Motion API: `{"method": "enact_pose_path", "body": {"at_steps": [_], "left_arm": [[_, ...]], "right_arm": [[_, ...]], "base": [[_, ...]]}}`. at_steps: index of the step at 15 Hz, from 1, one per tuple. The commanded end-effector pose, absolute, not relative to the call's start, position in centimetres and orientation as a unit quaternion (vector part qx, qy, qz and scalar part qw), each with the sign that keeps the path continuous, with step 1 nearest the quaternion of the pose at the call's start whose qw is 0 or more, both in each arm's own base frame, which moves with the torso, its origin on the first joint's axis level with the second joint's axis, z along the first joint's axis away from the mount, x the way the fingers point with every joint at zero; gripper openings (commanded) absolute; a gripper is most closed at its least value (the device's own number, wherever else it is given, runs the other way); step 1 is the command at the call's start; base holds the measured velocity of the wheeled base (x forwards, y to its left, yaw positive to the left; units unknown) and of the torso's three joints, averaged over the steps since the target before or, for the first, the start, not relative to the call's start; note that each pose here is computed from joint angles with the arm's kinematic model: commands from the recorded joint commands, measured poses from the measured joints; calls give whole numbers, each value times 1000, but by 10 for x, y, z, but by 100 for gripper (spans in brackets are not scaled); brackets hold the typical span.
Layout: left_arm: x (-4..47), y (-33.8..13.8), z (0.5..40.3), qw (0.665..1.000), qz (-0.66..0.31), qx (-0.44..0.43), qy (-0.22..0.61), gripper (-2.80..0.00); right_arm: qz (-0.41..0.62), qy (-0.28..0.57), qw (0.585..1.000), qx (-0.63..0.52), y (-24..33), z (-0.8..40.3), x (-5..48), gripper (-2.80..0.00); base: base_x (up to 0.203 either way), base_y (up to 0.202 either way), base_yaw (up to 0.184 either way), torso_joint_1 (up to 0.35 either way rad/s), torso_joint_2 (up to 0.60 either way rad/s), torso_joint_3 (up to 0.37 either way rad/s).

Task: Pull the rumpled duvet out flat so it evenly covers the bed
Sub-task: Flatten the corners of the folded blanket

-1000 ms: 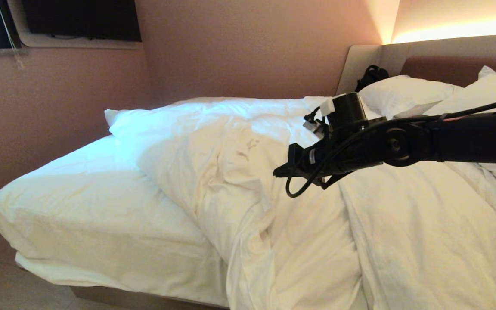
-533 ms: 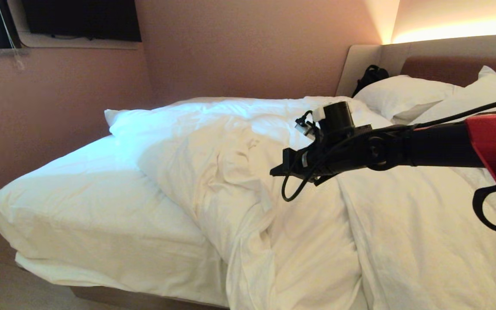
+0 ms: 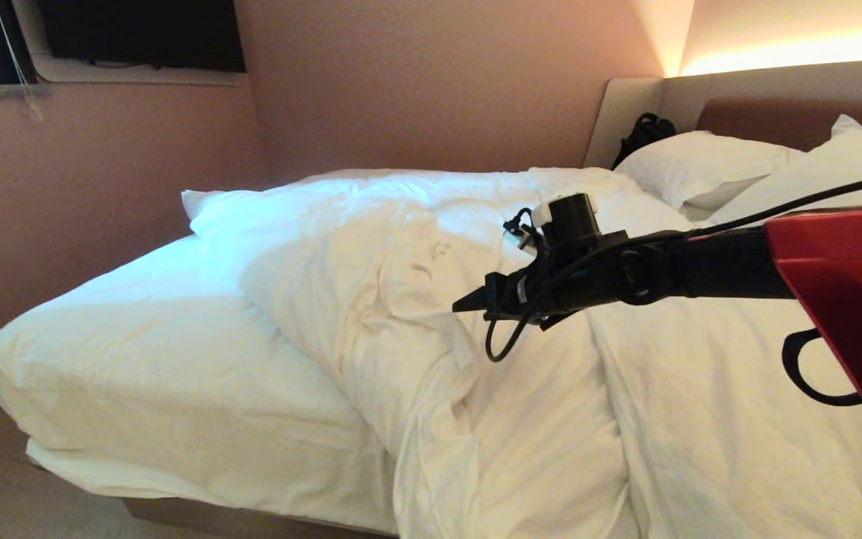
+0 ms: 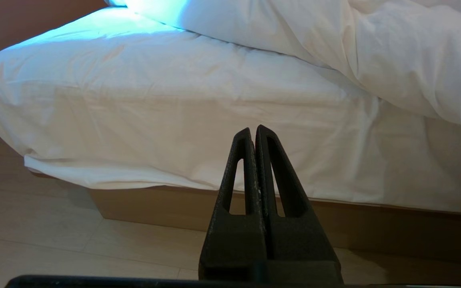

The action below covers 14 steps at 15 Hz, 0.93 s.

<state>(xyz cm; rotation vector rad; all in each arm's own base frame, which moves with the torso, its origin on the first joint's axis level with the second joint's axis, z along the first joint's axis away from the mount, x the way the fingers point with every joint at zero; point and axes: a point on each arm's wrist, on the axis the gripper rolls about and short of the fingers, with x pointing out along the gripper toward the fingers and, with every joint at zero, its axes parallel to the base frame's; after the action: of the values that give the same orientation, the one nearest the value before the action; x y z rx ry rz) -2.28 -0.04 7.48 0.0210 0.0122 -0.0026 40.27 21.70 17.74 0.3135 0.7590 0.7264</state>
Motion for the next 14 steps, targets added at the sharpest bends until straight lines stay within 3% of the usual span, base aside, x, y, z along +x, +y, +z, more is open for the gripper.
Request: {"method": "enact_pose_path", "body": {"at_steps": [1, 14], "left_arm": [[-23, 0, 75, 1000, -2, 11, 6, -280], [-23, 0, 75, 1000, -2, 11, 6, -280]], "right_arm": [[353, 371, 848, 138, 226, 166, 403, 0], [394, 411, 816, 98, 281, 131, 386, 0]], "base": [[0, 0, 0, 0, 0, 0], [0, 0, 0, 0, 0, 0]]}}
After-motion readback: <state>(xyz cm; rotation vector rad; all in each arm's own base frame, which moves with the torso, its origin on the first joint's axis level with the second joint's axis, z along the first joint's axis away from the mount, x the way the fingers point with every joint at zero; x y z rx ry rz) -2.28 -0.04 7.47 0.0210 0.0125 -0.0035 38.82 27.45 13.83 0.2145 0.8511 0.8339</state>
